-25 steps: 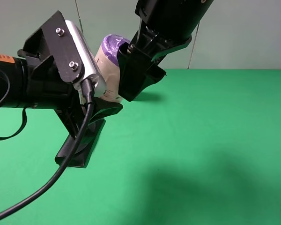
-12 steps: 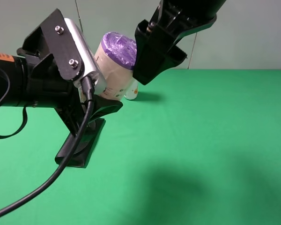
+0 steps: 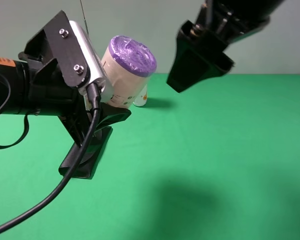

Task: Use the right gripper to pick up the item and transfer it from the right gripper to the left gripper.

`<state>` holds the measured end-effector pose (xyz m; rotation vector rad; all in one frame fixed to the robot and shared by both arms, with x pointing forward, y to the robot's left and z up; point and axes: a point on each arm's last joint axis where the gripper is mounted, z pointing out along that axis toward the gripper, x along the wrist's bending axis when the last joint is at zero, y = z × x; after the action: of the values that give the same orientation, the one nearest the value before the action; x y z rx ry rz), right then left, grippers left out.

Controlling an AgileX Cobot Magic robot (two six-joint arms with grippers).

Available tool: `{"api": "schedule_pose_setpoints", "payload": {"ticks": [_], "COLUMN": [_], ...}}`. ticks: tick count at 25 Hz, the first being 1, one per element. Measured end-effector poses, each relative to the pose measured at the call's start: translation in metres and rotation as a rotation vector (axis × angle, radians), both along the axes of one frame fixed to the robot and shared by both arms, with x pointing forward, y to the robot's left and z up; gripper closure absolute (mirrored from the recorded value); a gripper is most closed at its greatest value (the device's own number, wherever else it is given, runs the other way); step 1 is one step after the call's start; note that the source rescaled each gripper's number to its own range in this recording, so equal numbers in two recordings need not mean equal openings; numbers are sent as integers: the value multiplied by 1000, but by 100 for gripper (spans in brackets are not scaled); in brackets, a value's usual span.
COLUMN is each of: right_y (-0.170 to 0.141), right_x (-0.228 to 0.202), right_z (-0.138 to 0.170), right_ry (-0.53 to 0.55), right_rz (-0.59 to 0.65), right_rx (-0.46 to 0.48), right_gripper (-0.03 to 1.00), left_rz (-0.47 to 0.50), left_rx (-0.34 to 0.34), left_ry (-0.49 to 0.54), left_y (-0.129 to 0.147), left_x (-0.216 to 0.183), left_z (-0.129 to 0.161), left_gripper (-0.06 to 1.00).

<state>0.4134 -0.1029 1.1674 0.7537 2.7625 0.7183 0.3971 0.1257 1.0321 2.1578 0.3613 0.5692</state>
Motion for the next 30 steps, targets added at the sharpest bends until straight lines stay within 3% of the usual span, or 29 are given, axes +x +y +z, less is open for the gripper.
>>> {"api": "schedule_pose_setpoints", "payload": {"ticks": [12, 21, 30], "right_y": [-66, -124, -160], "right_x": [-60, -113, -147], "right_z": [-12, -56, -96], "right_ry": [5, -7, -100], "right_rz": [-93, -112, -140], "right_rx": [51, 84, 231], "right_gripper": [-3, -3, -3], "left_rz": [0, -6, -16], "left_rx": [0, 3, 8], "left_ry": [0, 7, 19], "left_y": [0, 0, 0], "left_x": [0, -1, -2], "left_z": [0, -1, -1], "left_gripper": [94, 94, 94]}}
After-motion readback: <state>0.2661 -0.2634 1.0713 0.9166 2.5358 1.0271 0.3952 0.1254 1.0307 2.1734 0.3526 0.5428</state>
